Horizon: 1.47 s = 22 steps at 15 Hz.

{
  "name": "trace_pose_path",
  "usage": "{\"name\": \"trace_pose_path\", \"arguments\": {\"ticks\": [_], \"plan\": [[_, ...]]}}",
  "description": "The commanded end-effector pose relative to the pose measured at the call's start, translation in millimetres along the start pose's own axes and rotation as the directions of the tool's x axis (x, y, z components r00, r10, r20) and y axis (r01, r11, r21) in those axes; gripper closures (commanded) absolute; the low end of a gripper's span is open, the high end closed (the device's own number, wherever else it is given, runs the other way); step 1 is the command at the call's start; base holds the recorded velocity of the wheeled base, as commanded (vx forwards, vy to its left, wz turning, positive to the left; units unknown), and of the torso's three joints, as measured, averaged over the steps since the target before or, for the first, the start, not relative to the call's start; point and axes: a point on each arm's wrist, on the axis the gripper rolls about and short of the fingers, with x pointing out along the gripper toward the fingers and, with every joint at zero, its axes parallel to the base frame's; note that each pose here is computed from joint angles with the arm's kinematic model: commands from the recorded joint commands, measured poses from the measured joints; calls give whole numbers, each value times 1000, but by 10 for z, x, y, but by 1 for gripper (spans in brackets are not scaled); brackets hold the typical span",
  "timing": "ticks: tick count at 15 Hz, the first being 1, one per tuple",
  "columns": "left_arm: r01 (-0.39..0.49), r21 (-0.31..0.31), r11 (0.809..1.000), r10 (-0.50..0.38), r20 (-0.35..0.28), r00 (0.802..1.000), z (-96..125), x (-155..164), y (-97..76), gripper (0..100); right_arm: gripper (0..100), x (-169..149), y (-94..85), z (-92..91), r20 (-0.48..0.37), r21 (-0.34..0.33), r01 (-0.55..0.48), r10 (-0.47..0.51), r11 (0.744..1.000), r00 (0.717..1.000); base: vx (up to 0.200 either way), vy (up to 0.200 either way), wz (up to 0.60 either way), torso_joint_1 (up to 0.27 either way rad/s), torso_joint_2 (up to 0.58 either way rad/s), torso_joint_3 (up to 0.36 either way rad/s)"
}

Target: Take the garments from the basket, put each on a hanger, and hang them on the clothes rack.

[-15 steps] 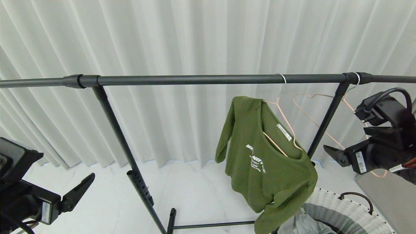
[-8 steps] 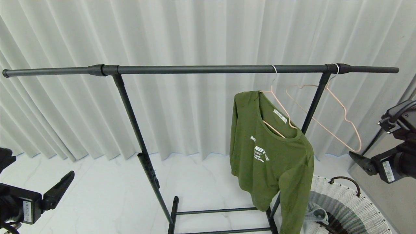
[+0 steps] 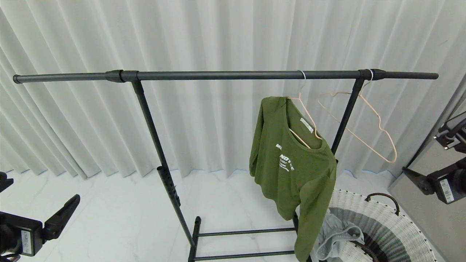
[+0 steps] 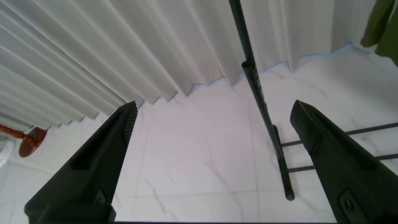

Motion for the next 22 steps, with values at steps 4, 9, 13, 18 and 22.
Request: {"name": "trace_pose_path", "arguments": {"ticks": [4,9,13,18,22], "plan": [[1,0,1000,-1,-1,1000,-16,-10,-6,0,0,-2,0,-30,-8,1,1,-1,1000,1000,0,0,0,-187,425,223],[1,5,1000,-1,-3,1000,-27,-16,-10,0,0,3,26,-81,-24,-11,-7,7,1000,1000,0,0,0,-238,526,288],[0,6,1000,0,0,1000,-43,-35,-15,0,0,17,41,-108,-37,-14,-9,8,1000,999,0,0,0,-222,507,287],[1,5,1000,-1,8,1000,-39,-47,-16,0,0,19,47,-124,-43,-19,-8,8,1000,999,0,0,0,-199,484,287],[-4,6,1000,4,19,1000,-31,-67,-9,0,0,67,94,-180,-74,-35,-22,19,999,997,0,0,0,-178,471,290]]}}
